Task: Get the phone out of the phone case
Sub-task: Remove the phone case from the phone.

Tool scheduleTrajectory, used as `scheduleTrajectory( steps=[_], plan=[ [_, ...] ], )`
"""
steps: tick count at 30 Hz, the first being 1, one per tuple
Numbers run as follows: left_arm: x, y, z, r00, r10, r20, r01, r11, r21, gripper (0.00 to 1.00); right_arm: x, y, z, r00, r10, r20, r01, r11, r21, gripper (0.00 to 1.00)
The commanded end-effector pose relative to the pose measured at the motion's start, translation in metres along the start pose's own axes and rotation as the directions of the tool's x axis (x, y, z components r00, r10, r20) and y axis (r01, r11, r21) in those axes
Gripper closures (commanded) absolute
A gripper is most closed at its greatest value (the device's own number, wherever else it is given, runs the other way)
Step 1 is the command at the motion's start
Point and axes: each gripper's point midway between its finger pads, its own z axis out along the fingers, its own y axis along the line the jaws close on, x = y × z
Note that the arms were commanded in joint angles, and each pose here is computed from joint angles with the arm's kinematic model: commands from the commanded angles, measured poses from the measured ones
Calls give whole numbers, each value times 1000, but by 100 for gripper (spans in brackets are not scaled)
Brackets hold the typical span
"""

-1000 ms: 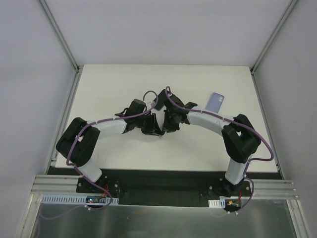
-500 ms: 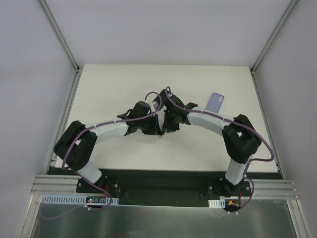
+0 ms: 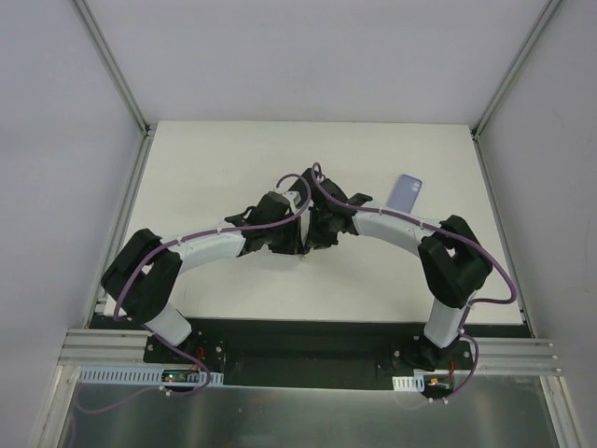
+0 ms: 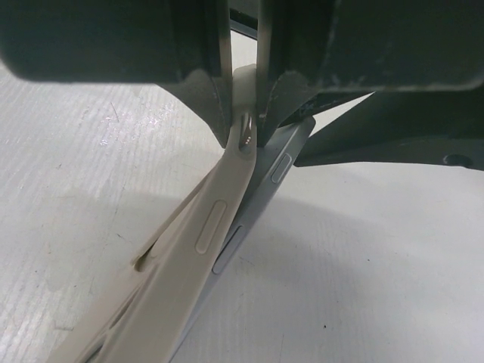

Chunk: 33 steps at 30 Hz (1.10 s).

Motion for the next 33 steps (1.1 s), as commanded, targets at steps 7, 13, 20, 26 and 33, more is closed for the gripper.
scheduleTrajectory(
  steps=[7, 13, 20, 26, 33],
  plan=[
    [-52, -20, 3, 988, 23, 156, -26, 999, 18, 100, 56, -5, 21, 989, -38, -141, 34, 999, -32, 99],
    [-61, -27, -16, 978, 15, 210, -25, 999, 44, 100, 78, -28, 16, 986, -51, -162, 48, 999, -22, 99],
    [-67, -25, -37, 971, -22, 240, 2, 997, 82, 100, 114, -71, 4, 972, -120, -201, 123, 992, 6, 99],
    [-73, -17, -48, 969, -41, 244, 18, 995, 94, 100, 135, -93, -16, 960, -198, -199, 198, 980, -18, 99],
    [-77, -29, -55, 970, -35, 242, 1, 991, 137, 100, 129, -95, -36, 947, -262, -185, 268, 963, 10, 99]
  ],
)
